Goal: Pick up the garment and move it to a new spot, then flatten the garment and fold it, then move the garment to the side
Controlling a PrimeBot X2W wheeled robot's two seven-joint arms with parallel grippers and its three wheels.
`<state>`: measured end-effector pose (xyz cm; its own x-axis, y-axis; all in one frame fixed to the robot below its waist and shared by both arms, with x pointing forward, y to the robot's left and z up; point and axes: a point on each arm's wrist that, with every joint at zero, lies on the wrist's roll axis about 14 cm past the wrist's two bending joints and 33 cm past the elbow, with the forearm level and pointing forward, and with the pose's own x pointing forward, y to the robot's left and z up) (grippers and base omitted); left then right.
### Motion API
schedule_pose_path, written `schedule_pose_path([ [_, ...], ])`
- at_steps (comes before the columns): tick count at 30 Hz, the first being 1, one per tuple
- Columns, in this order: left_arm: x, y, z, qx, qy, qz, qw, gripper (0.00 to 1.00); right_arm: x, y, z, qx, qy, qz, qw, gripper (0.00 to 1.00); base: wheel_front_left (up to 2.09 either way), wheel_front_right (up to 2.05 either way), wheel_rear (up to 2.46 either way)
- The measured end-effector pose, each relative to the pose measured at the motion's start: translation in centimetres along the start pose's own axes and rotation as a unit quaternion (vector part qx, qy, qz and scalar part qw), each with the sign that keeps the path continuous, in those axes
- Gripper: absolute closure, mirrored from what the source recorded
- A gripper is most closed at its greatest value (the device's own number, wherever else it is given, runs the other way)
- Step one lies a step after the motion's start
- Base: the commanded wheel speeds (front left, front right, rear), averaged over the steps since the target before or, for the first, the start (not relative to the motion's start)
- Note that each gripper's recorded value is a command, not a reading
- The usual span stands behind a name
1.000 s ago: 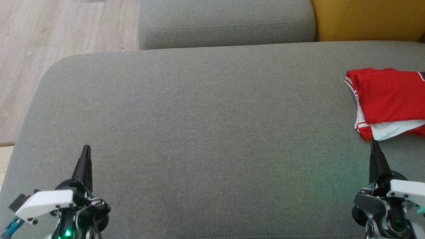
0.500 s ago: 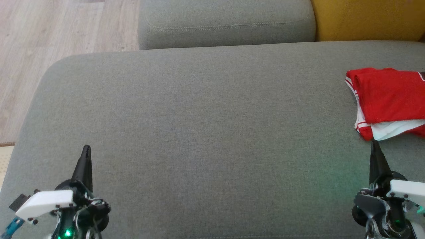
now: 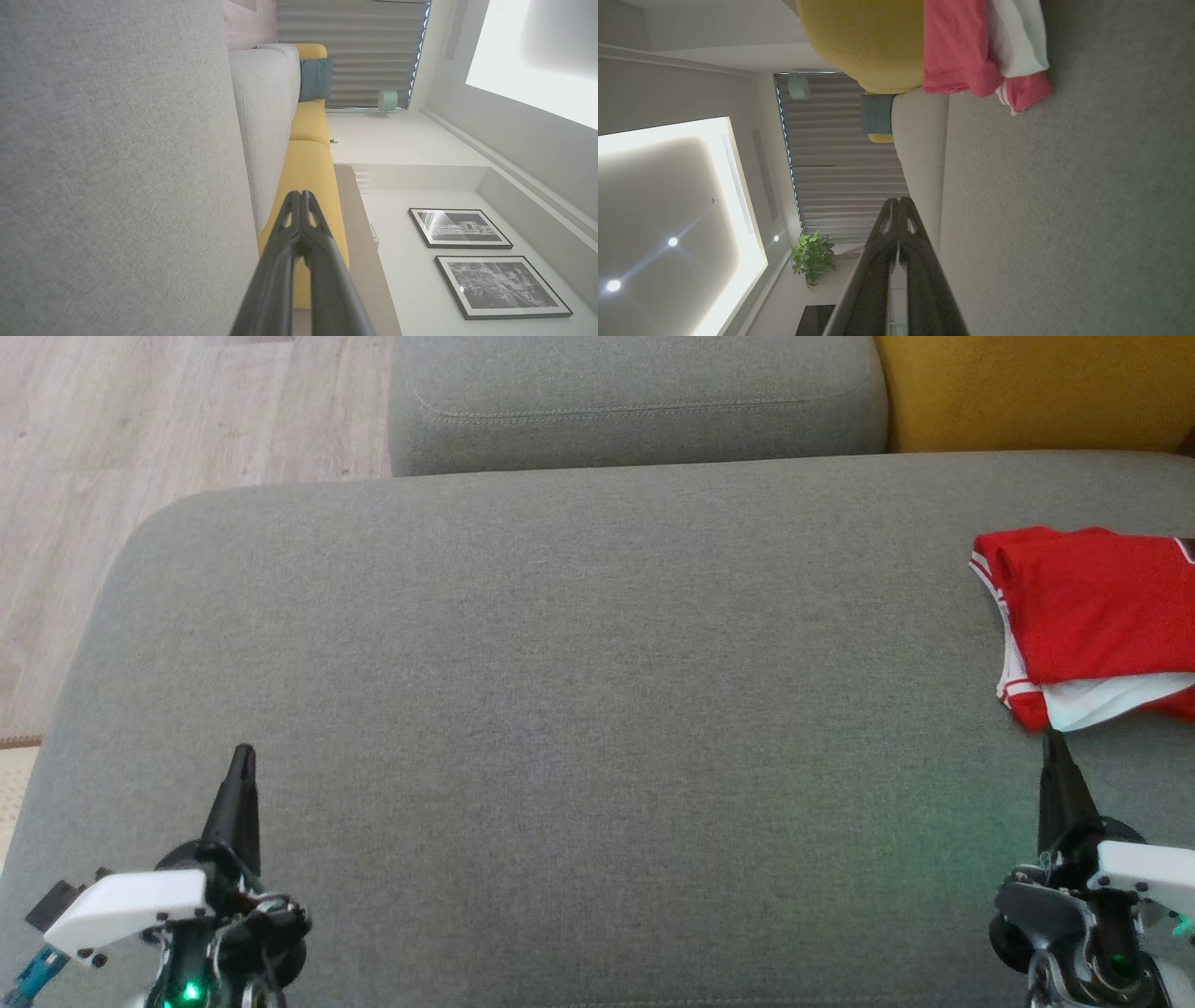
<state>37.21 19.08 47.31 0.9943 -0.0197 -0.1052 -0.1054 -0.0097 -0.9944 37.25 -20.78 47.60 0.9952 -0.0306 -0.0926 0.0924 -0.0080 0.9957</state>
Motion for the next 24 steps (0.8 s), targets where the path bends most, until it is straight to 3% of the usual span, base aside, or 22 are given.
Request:
schedule_pose_path([
  [24,0.0,0.0,0.0,0.0,0.0,0.0,1.0,1.0,0.0,0.0,0.01,0.0,0.0,0.0,1.0,1.0,0.0,0.0,0.0],
])
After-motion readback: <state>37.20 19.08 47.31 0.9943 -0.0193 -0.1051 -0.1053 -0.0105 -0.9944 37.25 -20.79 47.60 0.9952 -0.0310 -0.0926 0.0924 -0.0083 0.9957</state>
